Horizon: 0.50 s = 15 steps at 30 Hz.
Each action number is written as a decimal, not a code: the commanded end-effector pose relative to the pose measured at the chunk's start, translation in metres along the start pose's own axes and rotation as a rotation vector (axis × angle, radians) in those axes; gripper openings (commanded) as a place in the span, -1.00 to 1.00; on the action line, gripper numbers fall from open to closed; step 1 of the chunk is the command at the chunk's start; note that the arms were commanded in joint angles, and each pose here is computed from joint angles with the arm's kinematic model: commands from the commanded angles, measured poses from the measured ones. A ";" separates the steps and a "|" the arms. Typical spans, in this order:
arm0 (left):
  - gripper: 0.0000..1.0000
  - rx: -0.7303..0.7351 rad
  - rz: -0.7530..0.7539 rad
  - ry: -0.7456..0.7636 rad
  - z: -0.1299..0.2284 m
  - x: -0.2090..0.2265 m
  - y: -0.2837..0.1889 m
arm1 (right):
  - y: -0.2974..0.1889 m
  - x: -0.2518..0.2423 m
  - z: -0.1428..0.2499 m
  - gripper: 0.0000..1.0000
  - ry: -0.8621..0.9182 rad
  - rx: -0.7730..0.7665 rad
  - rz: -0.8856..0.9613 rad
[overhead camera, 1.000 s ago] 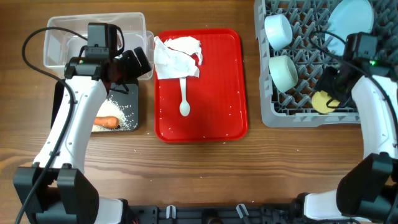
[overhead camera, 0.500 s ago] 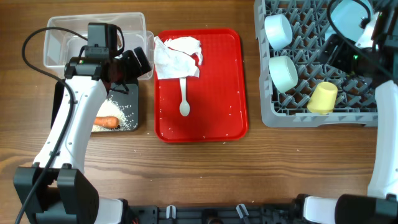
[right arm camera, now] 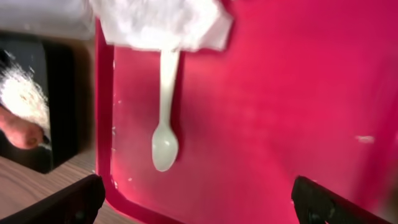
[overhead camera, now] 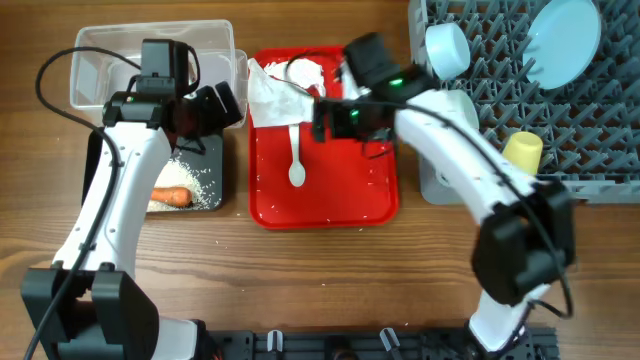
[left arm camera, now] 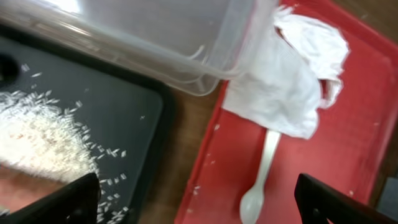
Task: Sort waste into correct bins and load items into the dishwasher rack
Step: 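Reach right gripper to the white spoon on the red tray and grasp it, then carry the white spoon into the rack and release it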
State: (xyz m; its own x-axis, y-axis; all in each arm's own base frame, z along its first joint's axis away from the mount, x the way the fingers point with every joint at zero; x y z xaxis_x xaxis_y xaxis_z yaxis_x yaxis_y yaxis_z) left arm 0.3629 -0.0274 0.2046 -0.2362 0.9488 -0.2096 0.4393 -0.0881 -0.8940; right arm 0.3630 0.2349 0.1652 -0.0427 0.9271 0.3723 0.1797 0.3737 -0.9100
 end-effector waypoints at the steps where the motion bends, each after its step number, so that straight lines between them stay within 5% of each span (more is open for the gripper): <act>1: 1.00 -0.026 -0.079 -0.236 -0.013 0.040 -0.004 | 0.034 0.022 0.007 0.99 -0.074 0.000 0.012; 6: 1.00 -0.051 -0.141 -0.453 -0.022 0.098 -0.013 | 0.062 0.018 -0.013 0.77 -0.344 -0.157 0.195; 15: 1.00 -0.057 -0.150 -0.472 -0.023 0.107 -0.014 | 0.123 0.018 0.001 0.73 -0.467 -0.104 0.239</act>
State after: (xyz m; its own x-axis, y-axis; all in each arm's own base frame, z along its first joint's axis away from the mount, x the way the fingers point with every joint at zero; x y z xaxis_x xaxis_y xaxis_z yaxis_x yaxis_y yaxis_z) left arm 0.3496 0.0781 0.2018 -0.6439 0.7228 -0.2508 0.4119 0.0514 -0.9098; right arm 0.3864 0.2909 0.0655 -0.3753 0.9247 0.0637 0.3237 0.1951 -0.9258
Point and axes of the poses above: each gripper's point midway between its finger pads, its own y axis out along the fingers, its own x axis along the line the jaws close on, z = x × y, the point moved 6 cm from there along -y, back along the fingers, and after that the axes turned 8 degrees about y, right-handed, at the moved point
